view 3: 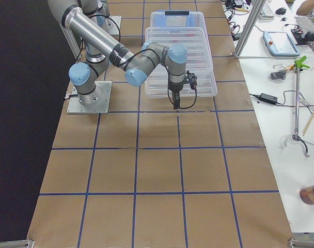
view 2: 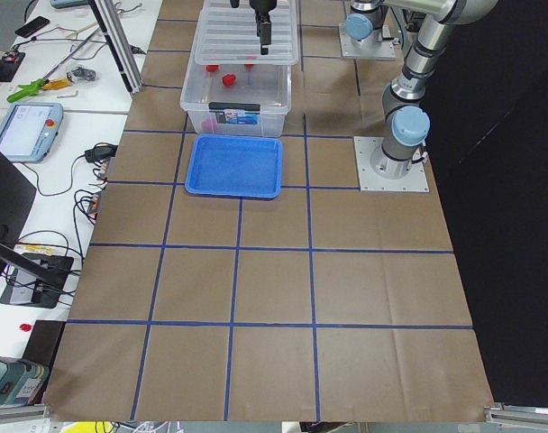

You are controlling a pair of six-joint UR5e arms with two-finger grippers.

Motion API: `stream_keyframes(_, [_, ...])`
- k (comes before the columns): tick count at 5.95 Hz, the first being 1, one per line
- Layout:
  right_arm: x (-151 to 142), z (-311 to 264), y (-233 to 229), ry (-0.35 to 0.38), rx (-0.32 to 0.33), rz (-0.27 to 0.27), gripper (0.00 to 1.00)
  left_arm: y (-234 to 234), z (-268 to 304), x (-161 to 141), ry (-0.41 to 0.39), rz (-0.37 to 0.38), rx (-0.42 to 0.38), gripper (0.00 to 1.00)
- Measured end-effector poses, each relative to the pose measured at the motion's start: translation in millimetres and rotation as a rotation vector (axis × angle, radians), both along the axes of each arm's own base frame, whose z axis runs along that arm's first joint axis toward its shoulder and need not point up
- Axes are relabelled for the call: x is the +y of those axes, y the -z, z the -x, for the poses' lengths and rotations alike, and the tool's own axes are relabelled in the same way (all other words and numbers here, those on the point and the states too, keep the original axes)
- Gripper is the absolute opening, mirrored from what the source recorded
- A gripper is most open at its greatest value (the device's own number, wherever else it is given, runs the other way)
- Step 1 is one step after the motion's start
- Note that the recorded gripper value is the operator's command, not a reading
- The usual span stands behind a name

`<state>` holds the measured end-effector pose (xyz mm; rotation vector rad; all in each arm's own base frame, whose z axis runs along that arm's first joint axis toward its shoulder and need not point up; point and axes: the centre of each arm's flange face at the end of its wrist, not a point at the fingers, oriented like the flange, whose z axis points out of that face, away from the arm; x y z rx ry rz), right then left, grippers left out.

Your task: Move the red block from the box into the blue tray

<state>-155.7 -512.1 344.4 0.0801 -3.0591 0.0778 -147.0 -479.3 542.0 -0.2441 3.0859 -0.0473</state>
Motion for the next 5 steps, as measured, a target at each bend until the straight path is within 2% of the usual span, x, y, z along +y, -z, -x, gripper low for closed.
stream_keyframes(1, [0, 1, -9, 0.005, 0.009, 0.010, 1.00, 3, 0, -1, 0.040, -0.008, 0.000, 0.98])
stream_keyframes(2, [0, 2, -24, 0.017, 0.025, 0.020, 1.00, 10, 2, -5, 0.151, -0.026, 0.001, 0.98])
stream_keyframes(3, [3, -1, -45, 0.053, 0.032, 0.022, 1.00, 20, 5, -8, 0.320, -0.051, 0.003, 0.98])
stream_keyframes(5, [21, -31, -98, 0.161, -0.001, -0.003, 1.00, 48, 11, -21, 0.736, -0.083, 0.008, 0.97])
